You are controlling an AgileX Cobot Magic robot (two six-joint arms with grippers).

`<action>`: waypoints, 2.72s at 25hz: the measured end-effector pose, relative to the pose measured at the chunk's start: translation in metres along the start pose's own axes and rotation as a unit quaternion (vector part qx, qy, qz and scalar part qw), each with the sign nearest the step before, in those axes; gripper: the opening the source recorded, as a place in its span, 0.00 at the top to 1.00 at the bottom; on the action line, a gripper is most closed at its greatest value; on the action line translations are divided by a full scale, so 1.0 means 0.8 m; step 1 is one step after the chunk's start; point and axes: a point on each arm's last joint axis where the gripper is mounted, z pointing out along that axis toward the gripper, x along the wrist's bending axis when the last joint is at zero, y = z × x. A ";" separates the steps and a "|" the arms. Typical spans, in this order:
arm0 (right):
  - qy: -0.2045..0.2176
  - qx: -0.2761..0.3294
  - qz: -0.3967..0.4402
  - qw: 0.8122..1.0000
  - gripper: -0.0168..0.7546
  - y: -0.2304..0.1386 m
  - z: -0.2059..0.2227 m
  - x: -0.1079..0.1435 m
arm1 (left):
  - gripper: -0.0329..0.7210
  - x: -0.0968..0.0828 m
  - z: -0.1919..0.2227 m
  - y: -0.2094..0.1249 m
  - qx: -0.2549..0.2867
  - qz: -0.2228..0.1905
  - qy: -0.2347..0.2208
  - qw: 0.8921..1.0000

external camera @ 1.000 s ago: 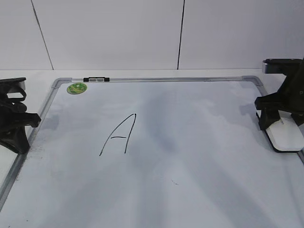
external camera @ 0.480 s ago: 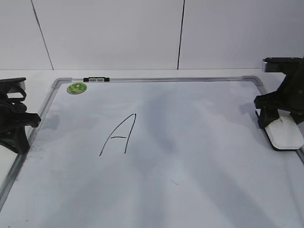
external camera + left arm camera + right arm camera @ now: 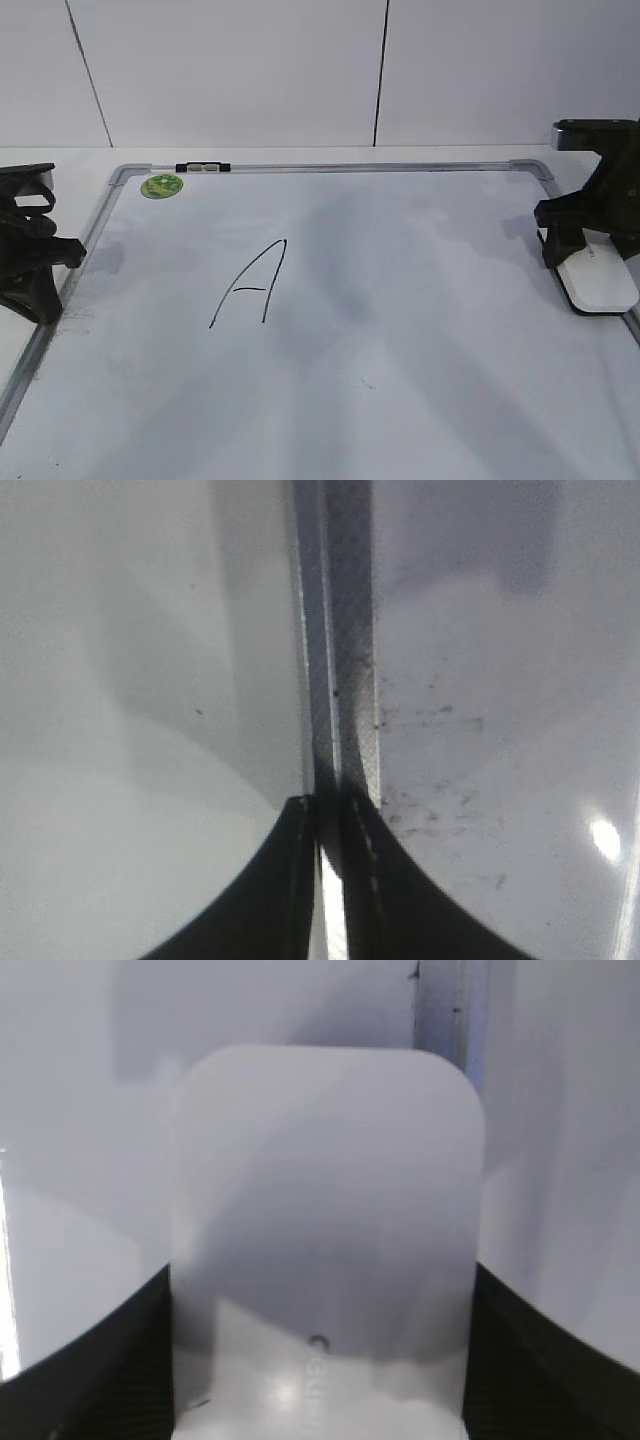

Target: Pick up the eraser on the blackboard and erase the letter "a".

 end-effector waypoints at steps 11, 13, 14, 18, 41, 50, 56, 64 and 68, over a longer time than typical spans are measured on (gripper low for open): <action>0.001 -0.001 0.001 1.000 0.17 0.000 0.000 0.000 | 0.90 0.000 0.000 0.000 0.000 0.000 0.000 1.000; 0.000 -0.007 0.001 1.000 0.17 0.004 -0.004 0.000 | 0.90 0.000 0.000 0.000 0.000 0.000 0.000 1.000; 0.000 -0.008 0.002 1.000 0.17 0.008 -0.008 0.000 | 0.90 0.000 0.000 0.000 0.000 0.000 0.000 1.000; 0.000 -0.008 0.002 1.000 0.18 0.025 -0.032 -0.001 | 0.90 0.000 0.000 0.000 0.000 0.000 0.000 1.000; 0.013 0.060 0.008 0.998 0.22 0.033 -0.080 0.000 | 0.77 0.002 -0.001 0.000 -0.002 0.010 0.008 1.000; 0.016 0.060 0.009 0.998 0.22 0.033 -0.080 0.001 | 0.56 -0.007 -0.050 0.024 -0.018 0.027 0.007 0.999; 0.021 0.060 0.011 0.998 0.22 0.033 -0.080 0.002 | 0.55 -0.015 -0.088 0.031 0.002 0.036 0.001 0.999; 0.025 0.060 0.013 0.998 0.22 0.017 -0.093 0.004 | 0.55 -0.021 -0.137 0.011 -0.019 0.045 0.000 0.999; 0.026 0.052 0.014 0.998 0.22 0.000 -0.111 0.004 | 0.55 -0.024 -0.163 0.000 -0.047 0.050 -0.001 0.998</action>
